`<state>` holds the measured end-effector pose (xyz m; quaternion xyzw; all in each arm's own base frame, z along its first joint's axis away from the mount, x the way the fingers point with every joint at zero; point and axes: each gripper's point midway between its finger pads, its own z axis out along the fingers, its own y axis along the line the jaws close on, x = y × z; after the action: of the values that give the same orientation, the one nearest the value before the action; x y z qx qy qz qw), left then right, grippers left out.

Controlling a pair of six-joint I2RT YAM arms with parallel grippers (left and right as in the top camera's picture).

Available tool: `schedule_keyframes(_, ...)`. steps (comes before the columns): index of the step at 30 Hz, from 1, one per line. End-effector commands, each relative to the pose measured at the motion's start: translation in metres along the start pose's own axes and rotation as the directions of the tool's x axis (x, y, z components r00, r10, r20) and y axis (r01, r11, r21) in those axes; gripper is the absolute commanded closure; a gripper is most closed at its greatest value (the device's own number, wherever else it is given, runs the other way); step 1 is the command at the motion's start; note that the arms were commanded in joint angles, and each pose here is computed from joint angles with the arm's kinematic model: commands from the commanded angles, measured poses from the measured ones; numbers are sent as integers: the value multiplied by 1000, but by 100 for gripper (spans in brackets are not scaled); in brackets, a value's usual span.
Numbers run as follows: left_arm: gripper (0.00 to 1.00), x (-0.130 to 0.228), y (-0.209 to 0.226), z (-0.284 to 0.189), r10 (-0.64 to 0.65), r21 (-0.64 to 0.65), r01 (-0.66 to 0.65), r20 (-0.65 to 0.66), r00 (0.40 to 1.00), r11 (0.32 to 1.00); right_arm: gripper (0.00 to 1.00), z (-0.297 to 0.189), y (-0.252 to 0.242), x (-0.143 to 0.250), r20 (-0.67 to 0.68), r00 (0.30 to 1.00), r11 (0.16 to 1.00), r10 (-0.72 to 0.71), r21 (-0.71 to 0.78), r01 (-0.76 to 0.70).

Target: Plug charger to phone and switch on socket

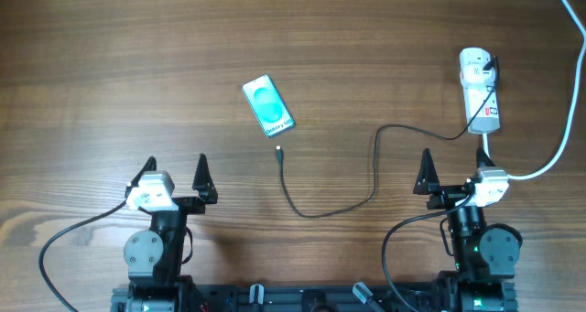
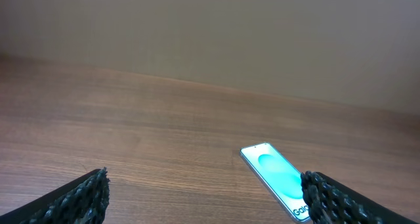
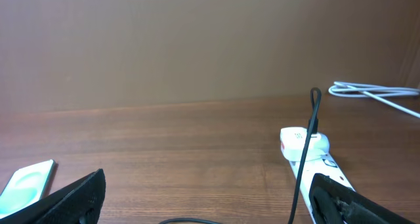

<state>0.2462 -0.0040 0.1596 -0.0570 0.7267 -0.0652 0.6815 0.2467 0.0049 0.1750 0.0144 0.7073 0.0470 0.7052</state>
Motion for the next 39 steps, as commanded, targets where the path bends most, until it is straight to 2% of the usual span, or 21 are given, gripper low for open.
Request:
schedule_keyframes(1, 0, 3, 3, 0, 23, -16, -23, -10, 1000, 1000, 0, 0, 3, 1, -3, 1000, 1000, 19, -18, -19)
schedule_keyframes(39, 0, 1, 3, 0, 23, -22, -23, -3, 1000, 999, 0, 0, 3, 1, -3, 1000, 1000, 19, -18, -19)
